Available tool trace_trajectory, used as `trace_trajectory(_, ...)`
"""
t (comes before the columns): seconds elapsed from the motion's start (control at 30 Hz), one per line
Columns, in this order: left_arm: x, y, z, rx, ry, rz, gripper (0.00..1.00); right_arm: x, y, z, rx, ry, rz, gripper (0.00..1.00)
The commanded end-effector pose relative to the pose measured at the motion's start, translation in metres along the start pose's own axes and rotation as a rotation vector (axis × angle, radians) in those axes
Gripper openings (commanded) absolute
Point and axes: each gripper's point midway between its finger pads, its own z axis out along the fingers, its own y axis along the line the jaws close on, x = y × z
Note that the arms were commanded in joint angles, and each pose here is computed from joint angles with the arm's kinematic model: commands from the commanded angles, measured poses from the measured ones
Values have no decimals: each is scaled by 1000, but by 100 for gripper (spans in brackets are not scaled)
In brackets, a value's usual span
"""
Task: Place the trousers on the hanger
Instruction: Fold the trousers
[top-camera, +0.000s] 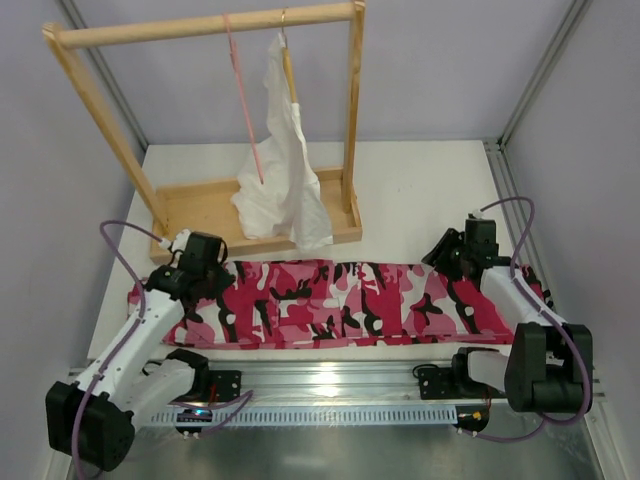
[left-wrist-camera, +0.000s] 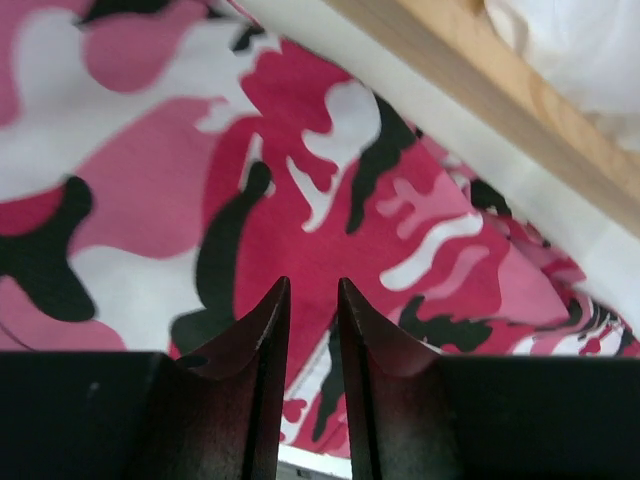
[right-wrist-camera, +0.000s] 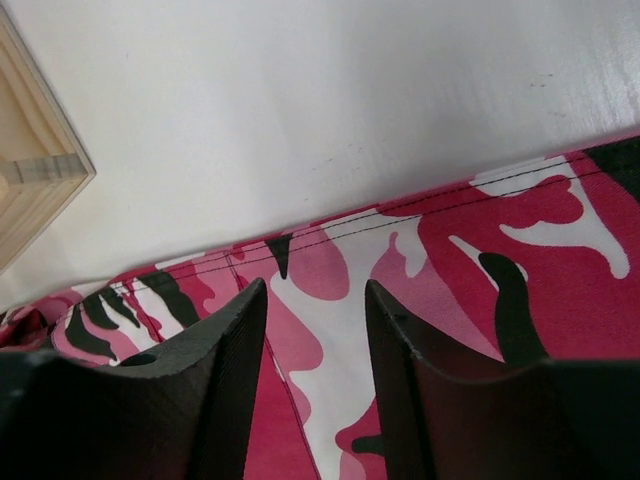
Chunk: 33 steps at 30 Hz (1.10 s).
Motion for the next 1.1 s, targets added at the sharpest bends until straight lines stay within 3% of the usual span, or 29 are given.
trace_trajectory(0.0,23,-1,8,-27,14,-49,27,-13,22,-16,-72,-35,-63,49)
trace_trajectory(0.17,38,2,29,-40,21,-147,36,-11,21,-27,-66,-49,-72,60)
trace_trajectory(0.47,41,43,61,-267,88,-196,37,-15,21,-42,-46,-68,-87,70)
trace_trajectory(0.63,33,71,69,-375,104,-196,34,-20,22,-45,-46,-85,-103,71)
trace_trajectory(1.07,-14,129,80,-508,88,-363,34,-31,57,-36,-170,-27,-191,71)
